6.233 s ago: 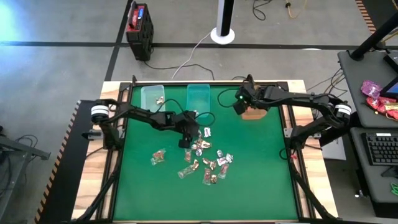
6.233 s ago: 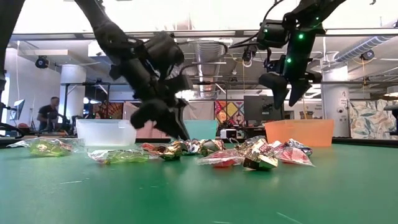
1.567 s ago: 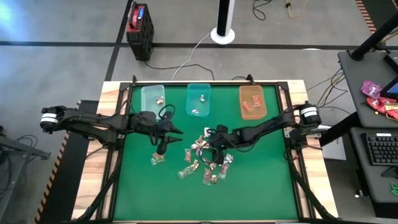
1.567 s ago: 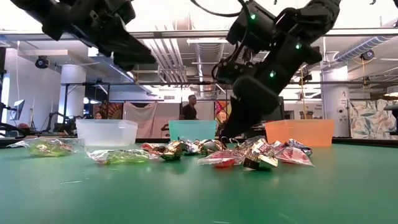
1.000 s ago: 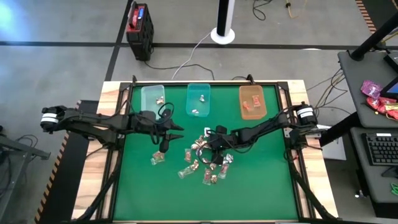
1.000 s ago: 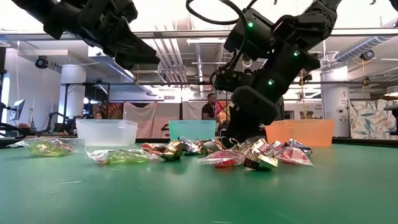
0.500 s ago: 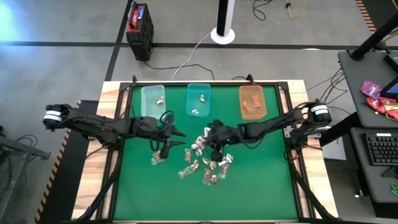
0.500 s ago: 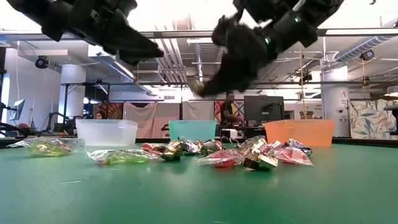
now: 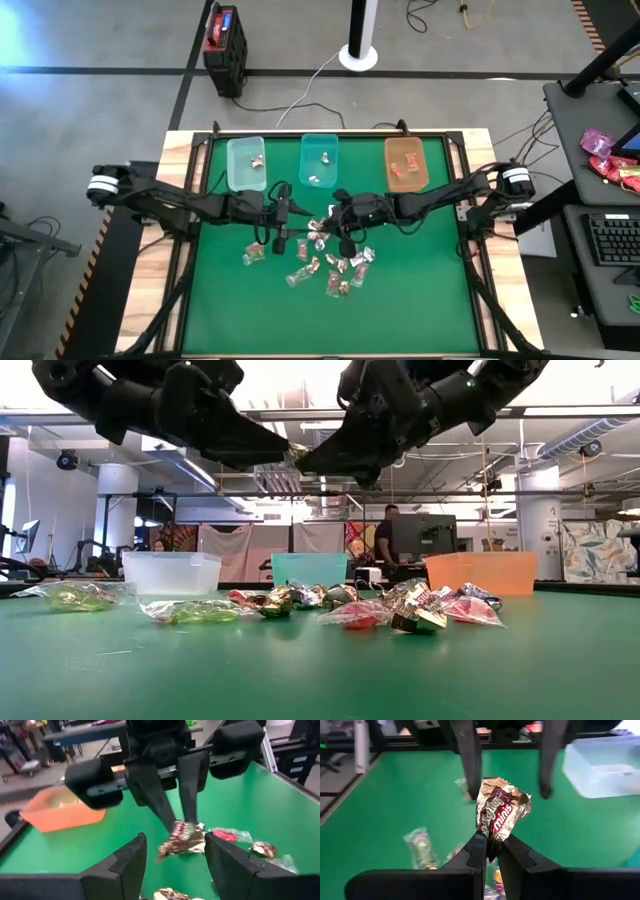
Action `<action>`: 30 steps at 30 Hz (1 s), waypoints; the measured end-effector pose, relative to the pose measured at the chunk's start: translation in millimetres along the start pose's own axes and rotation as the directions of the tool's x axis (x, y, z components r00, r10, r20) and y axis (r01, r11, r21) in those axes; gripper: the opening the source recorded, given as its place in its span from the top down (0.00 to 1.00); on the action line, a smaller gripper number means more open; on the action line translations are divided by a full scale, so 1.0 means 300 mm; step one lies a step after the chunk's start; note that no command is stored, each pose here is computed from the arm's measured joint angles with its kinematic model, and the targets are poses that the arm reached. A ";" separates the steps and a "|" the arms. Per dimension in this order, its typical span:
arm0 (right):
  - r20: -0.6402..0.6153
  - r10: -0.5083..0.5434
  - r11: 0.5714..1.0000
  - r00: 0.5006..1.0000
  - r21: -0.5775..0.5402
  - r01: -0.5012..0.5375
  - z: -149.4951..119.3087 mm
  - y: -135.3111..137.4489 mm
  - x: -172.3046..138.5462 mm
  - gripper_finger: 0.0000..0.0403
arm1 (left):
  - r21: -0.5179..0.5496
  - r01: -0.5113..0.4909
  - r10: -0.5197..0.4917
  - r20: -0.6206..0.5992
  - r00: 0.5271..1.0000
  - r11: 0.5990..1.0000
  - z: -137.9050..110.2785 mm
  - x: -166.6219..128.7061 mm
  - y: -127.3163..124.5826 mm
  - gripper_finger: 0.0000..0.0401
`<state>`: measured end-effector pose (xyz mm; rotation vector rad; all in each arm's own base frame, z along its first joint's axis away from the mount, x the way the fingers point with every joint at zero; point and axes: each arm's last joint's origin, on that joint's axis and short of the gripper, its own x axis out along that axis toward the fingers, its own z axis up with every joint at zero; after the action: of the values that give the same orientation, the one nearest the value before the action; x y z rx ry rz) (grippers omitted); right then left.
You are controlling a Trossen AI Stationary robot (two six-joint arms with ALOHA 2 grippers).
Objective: Sort candy by brand, put in halloween buckets
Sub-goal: Put the gold wrap candy into the white bin
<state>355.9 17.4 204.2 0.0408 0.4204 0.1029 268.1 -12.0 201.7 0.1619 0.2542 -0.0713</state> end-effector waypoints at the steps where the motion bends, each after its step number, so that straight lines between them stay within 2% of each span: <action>1: -0.003 0.010 1.000 1.000 0.012 -0.009 -0.001 -0.004 0.000 0.93 | 0.017 0.001 -0.002 0.011 1.000 1.000 -0.003 0.007 -0.001 0.55; 6: -0.003 0.031 0.999 1.000 0.034 -0.031 0.000 -0.014 -0.001 0.93 | 0.065 0.002 -0.003 0.004 1.000 0.998 -0.020 0.027 -0.004 0.56; 10: -0.004 0.032 0.999 0.999 0.033 -0.032 -0.001 -0.015 -0.001 0.93 | 0.070 0.008 -0.007 -0.013 1.000 0.998 -0.035 0.037 -0.006 0.62; 19: -0.018 0.027 0.999 0.999 0.046 -0.027 -0.005 -0.027 -0.002 0.93 | 0.095 0.009 -0.007 -0.022 1.000 0.995 -0.041 0.038 -0.007 0.97; 27: -0.023 0.021 0.998 1.000 0.067 -0.019 -0.007 -0.030 -0.002 0.93 | 0.077 0.006 -0.004 -0.021 1.000 0.997 -0.040 0.038 -0.006 0.99; 30: -0.026 0.018 0.996 1.000 0.084 -0.016 -0.008 -0.032 -0.002 0.89 | 0.072 0.005 -0.004 -0.019 1.000 0.997 -0.039 0.038 -0.006 1.00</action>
<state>355.2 7.8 201.7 0.1260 0.4506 0.1024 276.0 -12.3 187.3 0.2337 0.2713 -0.0834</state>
